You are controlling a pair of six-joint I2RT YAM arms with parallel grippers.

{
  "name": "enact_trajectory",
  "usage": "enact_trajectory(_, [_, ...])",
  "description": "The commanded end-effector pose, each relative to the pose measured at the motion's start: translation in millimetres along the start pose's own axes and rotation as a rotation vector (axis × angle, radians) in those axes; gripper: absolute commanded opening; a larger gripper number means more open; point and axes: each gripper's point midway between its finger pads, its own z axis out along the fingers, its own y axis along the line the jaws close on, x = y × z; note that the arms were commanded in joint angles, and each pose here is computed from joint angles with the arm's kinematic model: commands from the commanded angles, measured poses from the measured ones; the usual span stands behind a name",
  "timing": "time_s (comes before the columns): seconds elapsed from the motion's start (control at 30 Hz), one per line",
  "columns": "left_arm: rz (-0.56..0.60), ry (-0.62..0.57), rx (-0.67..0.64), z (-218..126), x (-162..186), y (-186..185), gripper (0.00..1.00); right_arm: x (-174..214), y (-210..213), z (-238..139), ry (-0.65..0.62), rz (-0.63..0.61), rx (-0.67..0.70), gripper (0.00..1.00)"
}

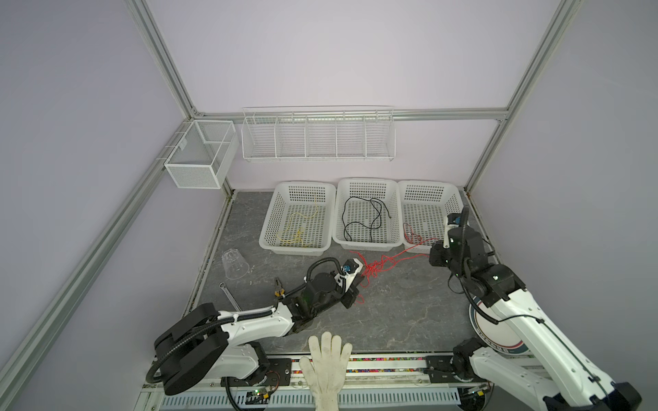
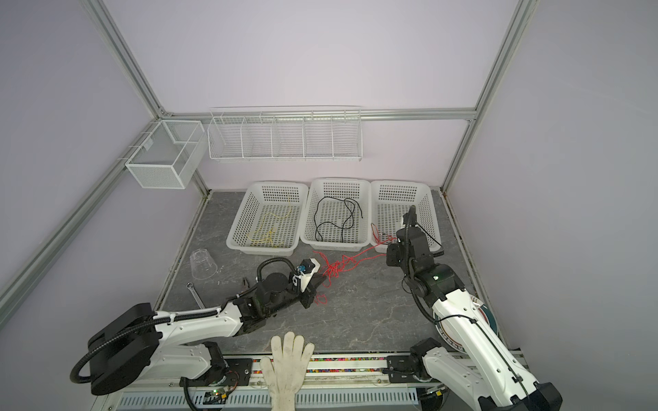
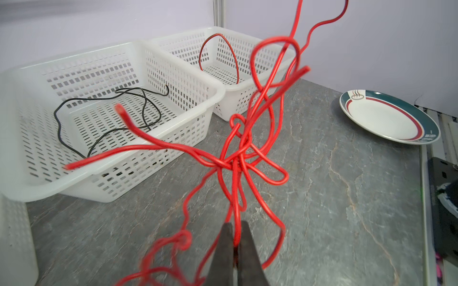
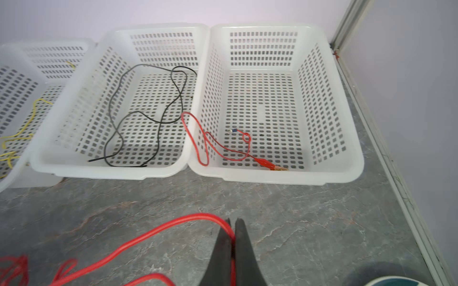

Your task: Untangle the cables

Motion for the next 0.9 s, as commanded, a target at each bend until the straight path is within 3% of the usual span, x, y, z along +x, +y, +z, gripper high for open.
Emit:
enact_trajectory(0.0, [0.014,0.083,-0.115,-21,28,22,0.00,1,-29,2,-0.017,0.016,0.124,0.06])
enact_trajectory(0.17, [-0.011,-0.037,-0.202,-49,11,39,0.00,7,-43,4,0.004,0.008,0.185,0.06])
enact_trajectory(0.6, [-0.118,-0.177,-0.478,-110,-5,90,0.00,28,-79,6,0.054,0.070,0.313,0.06])
enact_trajectory(0.87, [-0.108,-0.190,-0.400,-105,-5,78,0.00,14,-26,4,-0.027,0.069,-0.020,0.06])
